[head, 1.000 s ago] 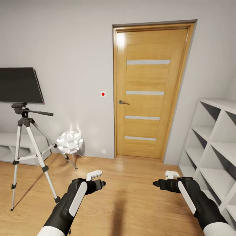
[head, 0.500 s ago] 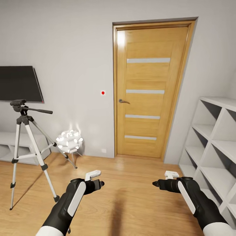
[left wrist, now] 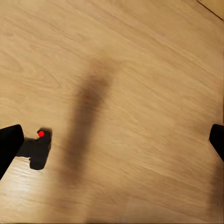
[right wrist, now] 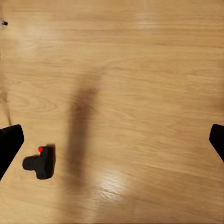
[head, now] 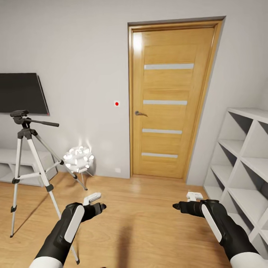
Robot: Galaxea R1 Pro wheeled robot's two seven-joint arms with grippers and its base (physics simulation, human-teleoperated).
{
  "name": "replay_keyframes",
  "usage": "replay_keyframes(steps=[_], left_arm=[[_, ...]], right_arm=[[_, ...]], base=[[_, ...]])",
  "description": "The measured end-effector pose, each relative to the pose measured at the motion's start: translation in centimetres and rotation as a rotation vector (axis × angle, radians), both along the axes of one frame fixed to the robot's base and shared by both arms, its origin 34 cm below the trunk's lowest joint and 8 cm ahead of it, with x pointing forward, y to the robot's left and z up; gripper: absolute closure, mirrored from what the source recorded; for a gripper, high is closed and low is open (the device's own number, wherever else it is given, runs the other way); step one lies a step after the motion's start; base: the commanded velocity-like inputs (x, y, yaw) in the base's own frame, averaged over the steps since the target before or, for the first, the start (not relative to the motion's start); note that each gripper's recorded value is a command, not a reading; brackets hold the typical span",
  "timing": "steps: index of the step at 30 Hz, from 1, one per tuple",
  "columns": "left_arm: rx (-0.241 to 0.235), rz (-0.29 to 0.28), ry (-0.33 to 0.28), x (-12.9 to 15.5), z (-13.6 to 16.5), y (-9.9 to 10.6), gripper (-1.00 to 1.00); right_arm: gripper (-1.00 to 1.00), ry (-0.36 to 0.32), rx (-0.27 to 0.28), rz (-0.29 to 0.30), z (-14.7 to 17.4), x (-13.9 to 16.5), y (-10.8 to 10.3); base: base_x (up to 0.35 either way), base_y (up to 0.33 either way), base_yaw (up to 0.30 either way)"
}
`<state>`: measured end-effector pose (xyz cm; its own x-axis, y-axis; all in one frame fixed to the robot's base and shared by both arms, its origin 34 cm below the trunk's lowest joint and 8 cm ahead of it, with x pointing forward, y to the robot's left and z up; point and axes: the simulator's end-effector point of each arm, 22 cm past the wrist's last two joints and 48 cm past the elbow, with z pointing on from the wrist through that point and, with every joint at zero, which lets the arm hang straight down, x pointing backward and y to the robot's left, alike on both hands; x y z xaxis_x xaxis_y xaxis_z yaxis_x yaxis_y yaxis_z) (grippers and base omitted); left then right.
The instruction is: Attach the digital camera to the camera tripod in the bedroom.
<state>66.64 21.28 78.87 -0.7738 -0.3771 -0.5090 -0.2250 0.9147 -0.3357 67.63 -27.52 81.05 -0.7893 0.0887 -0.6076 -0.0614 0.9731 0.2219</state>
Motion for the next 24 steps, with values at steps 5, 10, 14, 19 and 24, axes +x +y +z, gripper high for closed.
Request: replay_keyframes(steps=[5,10,14,19,24], left_arm=[[-0.052,0.056,0.001,0.1,-0.7,1.7,-1.00],[-0.058,0.060,0.000,0.1,-1.4,1.8,-1.00],[-0.071,0.054,-0.006,0.2,-1.9,1.6,-1.00],[-0.097,0.037,-0.019,0.3,-2.5,1.0,-1.00],[-0.105,0.029,-0.025,0.4,-3.2,0.7,-1.00]], right_arm=[[-1.00,-0.036,0.013,0.015,0.9,0.6,0.6],[-1.00,-0.046,0.041,0.039,0.6,0.6,1.3],[-1.00,-0.052,0.078,0.069,0.4,0.5,2.2],[-1.00,-0.058,0.123,0.110,0.1,0.2,3.2],[-1.00,-0.068,0.152,0.137,-0.2,0.1,3.8]], base=[[0.000,0.000,0.000],[0.000,0.000,0.000],[0.000,0.000,0.000],[0.000,0.000,0.000],[0.000,0.000,0.000]])
